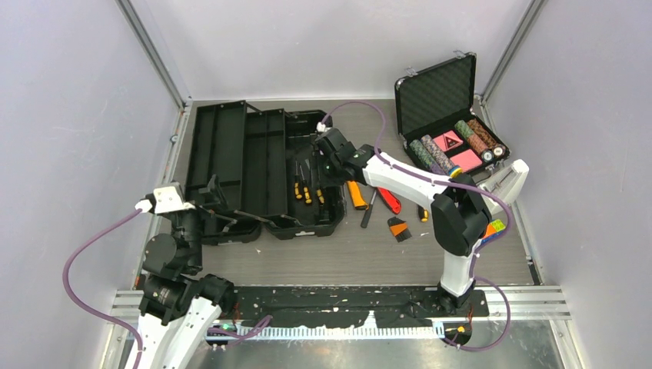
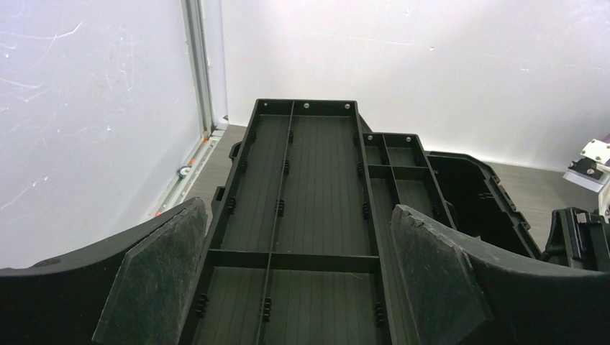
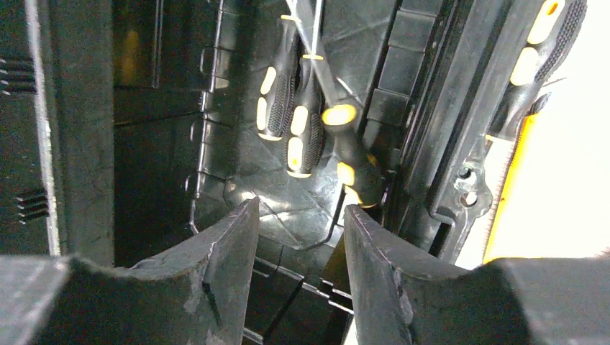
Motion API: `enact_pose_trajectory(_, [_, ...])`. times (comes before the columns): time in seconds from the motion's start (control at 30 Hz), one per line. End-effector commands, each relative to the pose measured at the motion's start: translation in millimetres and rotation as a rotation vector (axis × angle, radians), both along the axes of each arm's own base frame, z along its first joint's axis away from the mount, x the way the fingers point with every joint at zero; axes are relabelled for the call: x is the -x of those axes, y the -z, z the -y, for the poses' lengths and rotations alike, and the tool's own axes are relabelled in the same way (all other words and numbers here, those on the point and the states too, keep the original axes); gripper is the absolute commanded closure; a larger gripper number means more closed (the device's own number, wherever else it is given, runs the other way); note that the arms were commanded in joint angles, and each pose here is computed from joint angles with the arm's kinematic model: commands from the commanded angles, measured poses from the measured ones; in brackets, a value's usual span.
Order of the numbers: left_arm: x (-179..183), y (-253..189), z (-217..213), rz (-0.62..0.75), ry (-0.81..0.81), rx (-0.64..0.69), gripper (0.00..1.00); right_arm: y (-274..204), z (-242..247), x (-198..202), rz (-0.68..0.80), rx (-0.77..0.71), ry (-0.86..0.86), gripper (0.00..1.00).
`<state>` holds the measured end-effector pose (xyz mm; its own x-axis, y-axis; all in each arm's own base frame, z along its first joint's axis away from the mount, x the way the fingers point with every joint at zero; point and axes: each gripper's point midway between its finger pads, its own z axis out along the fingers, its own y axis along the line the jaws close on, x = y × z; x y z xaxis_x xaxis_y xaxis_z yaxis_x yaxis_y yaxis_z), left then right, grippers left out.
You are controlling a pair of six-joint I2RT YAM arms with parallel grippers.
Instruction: Pack the tool kit
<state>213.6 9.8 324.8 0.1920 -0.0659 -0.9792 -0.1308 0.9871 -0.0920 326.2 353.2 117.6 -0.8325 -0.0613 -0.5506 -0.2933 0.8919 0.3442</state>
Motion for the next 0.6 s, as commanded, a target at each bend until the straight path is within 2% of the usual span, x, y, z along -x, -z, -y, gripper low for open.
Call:
enact_pose_trajectory(0.0, [3, -16, -4, 0.061, -0.014, 0.012, 0.00, -56, -7, -10, 0.120, -0.073, -0.018, 0.46])
enact_pose_trajectory(0.13, [3, -15, -2, 0.058, -0.007, 0.012, 0.00, -76, 17, -8, 0.182, -0.033, -0.007, 0.43])
enact_pose_trajectory(0.3, [0, -13, 1, 0.048, 0.004, 0.012, 0.00, -83, 85, -10, 0.222, 0.049, 0.127, 0.42])
enact_pose_trajectory(0.57, [-1, -13, -2, 0.041, -0.014, 0.008, 0.00, -37, 219, 13, 0.158, 0.223, 0.402, 0.39])
